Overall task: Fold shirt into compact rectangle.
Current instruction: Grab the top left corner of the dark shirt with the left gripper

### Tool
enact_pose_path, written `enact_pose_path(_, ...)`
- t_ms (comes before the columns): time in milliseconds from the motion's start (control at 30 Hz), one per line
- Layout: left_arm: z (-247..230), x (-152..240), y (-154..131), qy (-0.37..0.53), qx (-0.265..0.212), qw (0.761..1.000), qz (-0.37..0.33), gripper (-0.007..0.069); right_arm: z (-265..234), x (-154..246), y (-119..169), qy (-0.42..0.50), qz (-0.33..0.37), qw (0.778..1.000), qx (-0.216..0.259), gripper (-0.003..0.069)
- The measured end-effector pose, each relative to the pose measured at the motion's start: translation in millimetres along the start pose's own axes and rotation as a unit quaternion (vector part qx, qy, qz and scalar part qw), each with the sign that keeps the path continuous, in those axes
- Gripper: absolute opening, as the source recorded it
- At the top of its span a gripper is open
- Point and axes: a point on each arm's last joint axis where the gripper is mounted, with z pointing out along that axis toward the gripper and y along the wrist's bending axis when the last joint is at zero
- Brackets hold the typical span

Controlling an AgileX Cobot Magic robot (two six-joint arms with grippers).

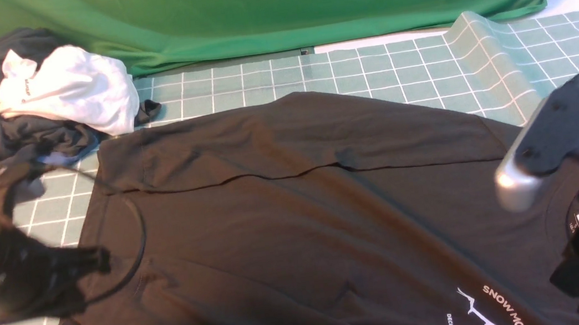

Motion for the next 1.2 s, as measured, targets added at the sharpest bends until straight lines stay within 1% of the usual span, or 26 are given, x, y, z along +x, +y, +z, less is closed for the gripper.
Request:
enact_pose_path(33,4,-10,-2,-0.006,0.006,1.000,0.009,0.0124,-5,2,1,-0.014,0.002,1.000,0.002,0.0213)
enact_pose_path(67,6,-17,-3,-0.011,0.008,1.000,0.013,0.0146,-7,3,1,-0.019,0.002,1.000,0.003,0.0216)
enact_pose_path(133,14,-30,-5,-0.020,0.007,0.999,0.026,0.0255,-9,4,1,-0.023,0.004,1.000,0.004,0.0227)
enact_pose_path(167,17,-31,-5,-0.018,0.006,0.999,0.031,0.0265,-9,4,1,-0.023,0.005,1.000,0.004,0.0230)
enact_pose_path(200,25,-39,-8,-0.027,0.002,0.999,0.047,0.0349,-9,4,1,-0.024,0.010,1.000,0.004,0.0239)
enact_pose_path(233,32,-42,-8,-0.026,-0.001,0.998,0.058,0.0391,-9,4,1,-0.024,0.011,1.000,0.004,0.0242)
enact_pose_path(267,41,-45,-9,-0.025,-0.003,0.997,0.069,0.0472,-9,4,1,-0.024,0.012,1.000,0.004,0.0244)
enact_pose_path(300,42,-46,-9,-0.025,-0.003,0.997,0.071,0.0472,-9,4,1,-0.024,0.012,1.000,0.004,0.0244)
enact_pose_path(333,52,-48,-10,-0.021,-0.004,0.997,0.079,0.0533,-9,4,1,-0.024,0.012,1.000,0.004,0.0244)
enact_pose_path(367,59,-49,-10,-0.020,-0.005,0.997,0.081,0.0574,-10,4,1,-0.025,0.012,1.000,0.004,0.0244)
enact_pose_path(433,71,-50,-9,-0.010,-0.007,0.996,0.083,0.0611,-10,4,1,-0.025,0.013,1.000,0.004,0.0244)
enact_pose_path(500,81,-51,-8,0.000,-0.008,0.996,0.089,0.0619,-10,4,1,-0.025,0.013,1.000,0.004,0.0244)
enact_pose_path(567,87,-51,-8,0.006,-0.009,0.995,0.096,0.0613,-10,4,1,-0.026,0.013,1.000,0.004,0.0244)
enact_pose_path(600,88,-52,-8,0.006,-0.009,0.995,0.101,0.0594,-10,4,1,-0.026,0.013,1.000,0.004,0.0244)
enact_pose_path(633,89,-52,-8,0.007,-0.008,0.994,0.106,0.0567,-10,4,1,-0.026,0.013,1.000,0.004,0.0244)
enact_pose_path(667,90,-53,-9,0.009,-0.007,0.993,0.116,0.0510,-10,4,1,-0.026,0.013,1.000,0.004,0.0244)
enact_pose_path(700,90,-53,-9,0.009,-0.006,0.993,0.115,0.0501,-10,4,1,-0.026,0.013,1.000,0.004,0.0244)
enact_pose_path(733,90,-53,-9,0.010,-0.005,0.992,0.123,0.0399,-10,4,1,-0.026,0.013,1.000,0.004,0.0244)
enact_pose_path(767,90,-52,-9,0.011,-0.004,0.992,0.123,0.0384,-10,4,1,-0.026,0.013,1.000,0.004,0.0244)
enact_pose_path(800,89,-52,-9,0.016,-0.001,0.992,0.126,0.0211,-10,3,1,-0.026,0.013,1.000,0.004,0.0244)
enact_pose_path(833,89,-52,-9,0.021,0.000,0.992,0.127,0.0147,-10,3,1,-0.026,0.013,1.000,0.004,0.0244)
enact_pose_path(867,89,-52,-10,0.021,0.000,0.992,0.127,0.0134,-10,3,1,-0.026,0.013,1.000,0.004,0.0244)
enact_pose_path(900,88,-51,-10,0.028,0.000,0.991,0.127,0.0065,-10,3,1,-0.026,0.013,1.000,0.004,0.0244)
enact_pose_path(967,85,-51,-10,0.038,0.001,0.991,0.128,0.0036,-10,3,1,-0.026,0.013,1.000,0.004,0.0244)
enact_pose_path(1033,77,-52,-11,0.043,0.002,0.991,0.130,0.0027,-10,3,1,-0.026,0.013,1.000,0.004,0.0244)
enact_pose_path(1200,47,-56,-16,0.021,0.013,0.991,0.129,0.0025,-10,2,1,-0.033,0.012,0.999,0.005,0.0244)
